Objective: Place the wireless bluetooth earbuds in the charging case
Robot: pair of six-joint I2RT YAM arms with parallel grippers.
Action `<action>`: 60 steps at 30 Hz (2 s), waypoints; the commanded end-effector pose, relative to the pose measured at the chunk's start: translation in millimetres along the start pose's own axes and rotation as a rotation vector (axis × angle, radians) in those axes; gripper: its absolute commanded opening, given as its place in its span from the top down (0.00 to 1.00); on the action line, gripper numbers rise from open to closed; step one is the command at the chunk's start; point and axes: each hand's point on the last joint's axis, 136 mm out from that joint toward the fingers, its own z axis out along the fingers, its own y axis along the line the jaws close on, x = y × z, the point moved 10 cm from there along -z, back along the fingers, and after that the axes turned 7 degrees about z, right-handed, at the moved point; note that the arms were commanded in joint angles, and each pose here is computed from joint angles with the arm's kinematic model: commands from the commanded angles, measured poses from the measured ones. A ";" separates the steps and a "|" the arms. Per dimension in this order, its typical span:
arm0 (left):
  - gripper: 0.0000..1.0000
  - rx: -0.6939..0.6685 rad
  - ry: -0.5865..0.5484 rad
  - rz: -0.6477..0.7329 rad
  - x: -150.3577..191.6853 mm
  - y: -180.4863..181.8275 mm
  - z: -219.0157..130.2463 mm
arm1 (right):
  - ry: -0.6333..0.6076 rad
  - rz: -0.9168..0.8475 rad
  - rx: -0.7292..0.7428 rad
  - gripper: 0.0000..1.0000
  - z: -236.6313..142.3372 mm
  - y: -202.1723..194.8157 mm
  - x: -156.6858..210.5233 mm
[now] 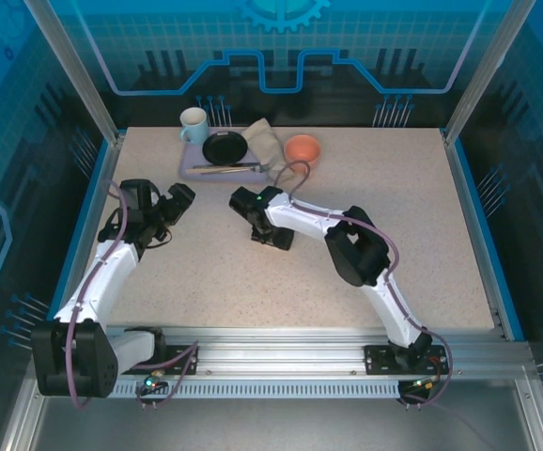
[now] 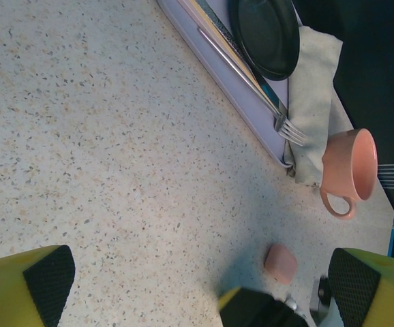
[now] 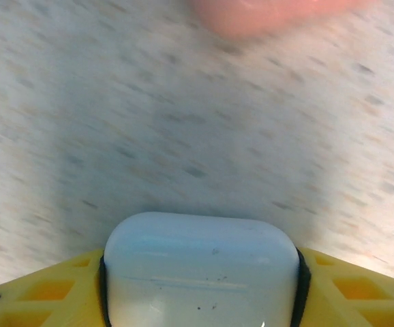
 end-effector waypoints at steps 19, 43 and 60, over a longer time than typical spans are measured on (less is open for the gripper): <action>0.01 0.040 0.045 0.055 -1.3 -10.8 -13.3 | 0.111 -0.037 0.028 0.33 7.9 -69.0 37.1; 0.01 0.066 0.087 0.101 10.1 -15.7 -2.1 | 0.147 -0.014 -0.037 0.54 16.2 -81.7 29.7; 0.01 0.457 0.169 0.223 89.2 -20.0 25.0 | 0.105 0.202 -0.340 0.61 -44.8 -78.7 -6.7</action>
